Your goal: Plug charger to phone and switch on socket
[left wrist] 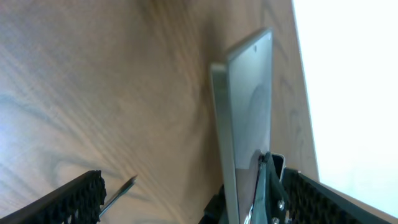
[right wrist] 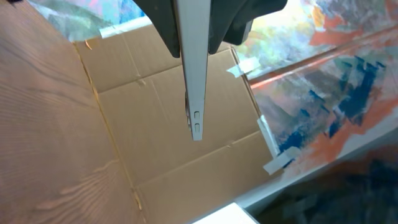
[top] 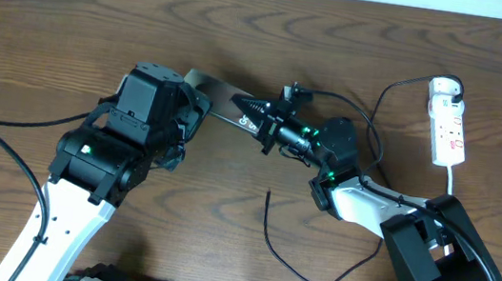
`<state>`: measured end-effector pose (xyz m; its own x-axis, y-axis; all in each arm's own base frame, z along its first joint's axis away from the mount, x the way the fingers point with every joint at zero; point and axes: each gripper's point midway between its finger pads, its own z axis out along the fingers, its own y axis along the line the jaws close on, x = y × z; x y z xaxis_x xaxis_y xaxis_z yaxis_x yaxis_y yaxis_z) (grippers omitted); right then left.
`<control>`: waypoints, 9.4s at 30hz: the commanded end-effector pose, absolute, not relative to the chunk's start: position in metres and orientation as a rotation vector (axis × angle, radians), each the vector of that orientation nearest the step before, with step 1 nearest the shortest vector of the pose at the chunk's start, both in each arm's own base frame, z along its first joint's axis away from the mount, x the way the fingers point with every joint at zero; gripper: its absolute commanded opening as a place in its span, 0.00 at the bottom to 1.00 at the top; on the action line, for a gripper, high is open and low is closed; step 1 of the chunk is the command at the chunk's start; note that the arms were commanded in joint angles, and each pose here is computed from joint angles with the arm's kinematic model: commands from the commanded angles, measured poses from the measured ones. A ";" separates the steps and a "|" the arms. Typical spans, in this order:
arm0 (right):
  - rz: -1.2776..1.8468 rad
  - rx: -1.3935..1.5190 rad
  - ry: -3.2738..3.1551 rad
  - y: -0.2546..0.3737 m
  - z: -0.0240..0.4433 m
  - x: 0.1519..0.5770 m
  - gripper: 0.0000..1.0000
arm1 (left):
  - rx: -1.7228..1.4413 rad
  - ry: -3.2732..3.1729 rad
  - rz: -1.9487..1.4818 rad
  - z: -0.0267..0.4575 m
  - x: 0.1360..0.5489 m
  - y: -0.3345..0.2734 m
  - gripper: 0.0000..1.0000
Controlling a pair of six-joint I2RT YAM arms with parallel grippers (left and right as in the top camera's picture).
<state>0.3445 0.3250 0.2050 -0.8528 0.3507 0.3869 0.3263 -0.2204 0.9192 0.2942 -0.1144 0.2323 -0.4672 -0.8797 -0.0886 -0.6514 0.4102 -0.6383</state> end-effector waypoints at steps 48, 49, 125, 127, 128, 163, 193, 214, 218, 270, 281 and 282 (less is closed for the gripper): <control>2.334 0.841 1.836 0.323 0.226 0.351 0.01 | -1.210 2.165 -0.849 0.227 0.349 -0.126 0.91; 2.334 0.841 1.837 0.323 0.226 0.351 0.01 | -1.203 2.163 -0.864 0.226 0.350 -0.128 0.91; 2.365 0.775 1.919 0.329 0.223 0.338 0.02 | -0.988 1.943 -1.296 0.232 0.355 -0.135 0.59; 2.365 0.775 1.918 0.329 0.223 0.338 0.02 | -0.996 1.952 -1.290 0.227 0.354 -0.135 0.61; 2.365 0.775 1.918 0.329 0.223 0.338 0.02 | -1.000 1.956 -1.288 0.224 0.353 -0.135 0.62; 2.374 0.747 1.941 0.330 0.223 0.334 0.02 | -1.016 1.960 -1.236 0.215 0.355 -0.129 0.26; 2.377 0.739 1.949 0.331 0.223 0.333 0.37 | -1.031 1.952 -1.215 0.213 0.357 -0.126 0.07; 2.358 0.649 1.879 0.321 0.234 0.339 0.99 | -0.978 1.849 -1.322 0.240 0.370 -0.074 0.08; 2.253 0.485 1.852 0.317 0.233 0.343 0.99 | -0.936 1.839 -1.434 0.250 0.363 -0.048 0.07; 0.148 0.294 3.122 0.213 0.040 0.223 0.73 | -0.292 1.944 -1.865 0.250 0.351 -0.037 0.07; 0.226 0.298 3.134 0.219 0.024 0.216 0.71 | -0.291 1.944 -1.865 0.250 0.351 -0.037 0.07; 0.227 0.294 3.133 0.220 0.024 0.216 0.71 | -0.291 1.944 -1.865 0.250 0.351 -0.037 0.08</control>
